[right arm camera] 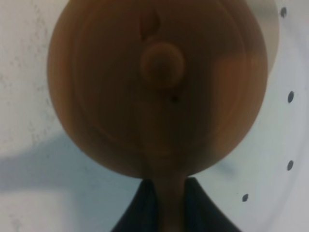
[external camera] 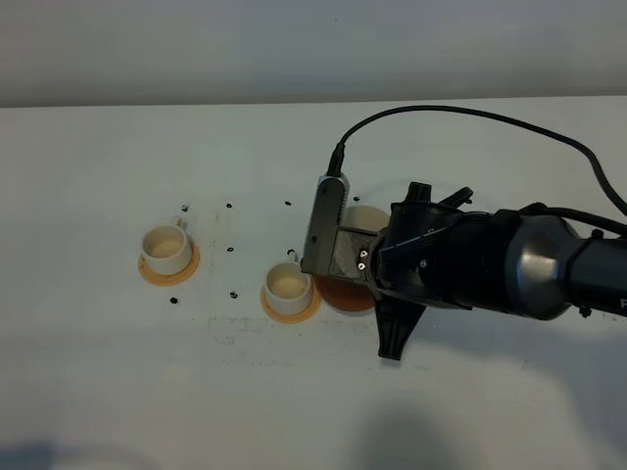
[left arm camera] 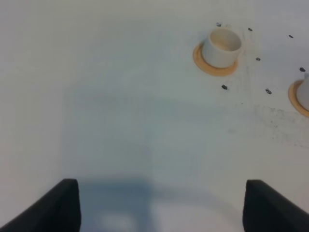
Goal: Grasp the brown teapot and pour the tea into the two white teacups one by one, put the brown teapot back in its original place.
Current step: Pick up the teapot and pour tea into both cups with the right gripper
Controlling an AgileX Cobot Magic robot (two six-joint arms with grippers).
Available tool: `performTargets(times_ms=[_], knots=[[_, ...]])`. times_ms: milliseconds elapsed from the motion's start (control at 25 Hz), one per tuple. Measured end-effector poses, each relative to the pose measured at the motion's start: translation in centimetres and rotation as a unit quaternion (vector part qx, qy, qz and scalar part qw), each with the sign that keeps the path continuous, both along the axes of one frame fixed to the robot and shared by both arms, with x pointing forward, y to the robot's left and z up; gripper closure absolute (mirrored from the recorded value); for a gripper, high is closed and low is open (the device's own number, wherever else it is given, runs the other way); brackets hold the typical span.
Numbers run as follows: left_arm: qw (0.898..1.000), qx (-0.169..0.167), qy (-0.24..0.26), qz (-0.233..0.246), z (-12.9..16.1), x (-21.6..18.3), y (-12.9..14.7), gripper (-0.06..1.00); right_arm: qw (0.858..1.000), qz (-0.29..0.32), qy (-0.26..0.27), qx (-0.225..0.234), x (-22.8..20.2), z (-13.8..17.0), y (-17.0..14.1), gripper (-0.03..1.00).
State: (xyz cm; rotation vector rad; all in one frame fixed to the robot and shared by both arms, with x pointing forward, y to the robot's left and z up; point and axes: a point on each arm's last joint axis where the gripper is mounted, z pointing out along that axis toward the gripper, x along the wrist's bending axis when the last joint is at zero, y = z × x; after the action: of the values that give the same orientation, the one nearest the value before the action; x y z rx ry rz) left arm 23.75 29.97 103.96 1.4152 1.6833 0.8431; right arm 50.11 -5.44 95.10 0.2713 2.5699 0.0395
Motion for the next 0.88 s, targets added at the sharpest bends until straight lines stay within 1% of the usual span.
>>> performTargets(times_ms=[880], knots=[[1.0,0.0,0.0,0.0,0.0,0.0,0.0,0.27,0.998,0.04,-0.03,-0.035,0.33,-0.08,0.19,0.87]])
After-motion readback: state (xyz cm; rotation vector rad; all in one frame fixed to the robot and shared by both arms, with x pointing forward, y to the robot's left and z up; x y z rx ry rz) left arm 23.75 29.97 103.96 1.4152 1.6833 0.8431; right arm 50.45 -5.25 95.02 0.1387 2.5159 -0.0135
